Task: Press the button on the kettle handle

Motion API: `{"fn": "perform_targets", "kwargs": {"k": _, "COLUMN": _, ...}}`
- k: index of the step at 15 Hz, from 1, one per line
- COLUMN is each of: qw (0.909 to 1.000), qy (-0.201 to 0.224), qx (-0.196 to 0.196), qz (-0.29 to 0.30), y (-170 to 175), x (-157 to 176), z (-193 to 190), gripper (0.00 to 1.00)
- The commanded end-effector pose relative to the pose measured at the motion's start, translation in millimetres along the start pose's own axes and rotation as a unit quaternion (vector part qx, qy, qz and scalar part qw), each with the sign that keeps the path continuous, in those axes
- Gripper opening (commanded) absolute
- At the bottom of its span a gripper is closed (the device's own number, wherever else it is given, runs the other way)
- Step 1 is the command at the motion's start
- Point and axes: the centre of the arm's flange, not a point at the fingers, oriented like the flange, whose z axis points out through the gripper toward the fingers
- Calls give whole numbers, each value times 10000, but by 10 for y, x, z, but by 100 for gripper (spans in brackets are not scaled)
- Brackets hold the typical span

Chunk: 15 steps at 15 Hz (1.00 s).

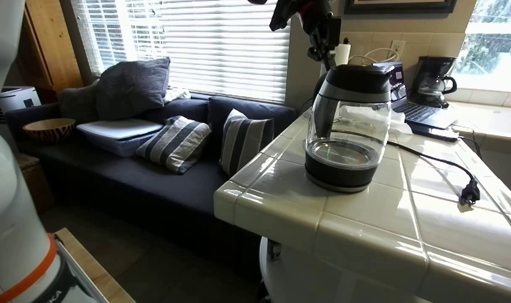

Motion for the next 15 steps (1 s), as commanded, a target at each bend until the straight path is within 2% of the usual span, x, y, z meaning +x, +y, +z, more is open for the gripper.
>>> {"fn": "perform_targets", "kwargs": {"k": 1, "qw": 9999, "qy": -125, "qx": 61, "qz": -56, "y": -23, "x": 19, "z": 69, "gripper": 0}}
{"fn": "perform_targets", "kwargs": {"k": 15, "qw": 9999, "qy": -71, "qx": -138, "qz": 7, "y": -69, "x": 15, "z": 350, "gripper": 0}}
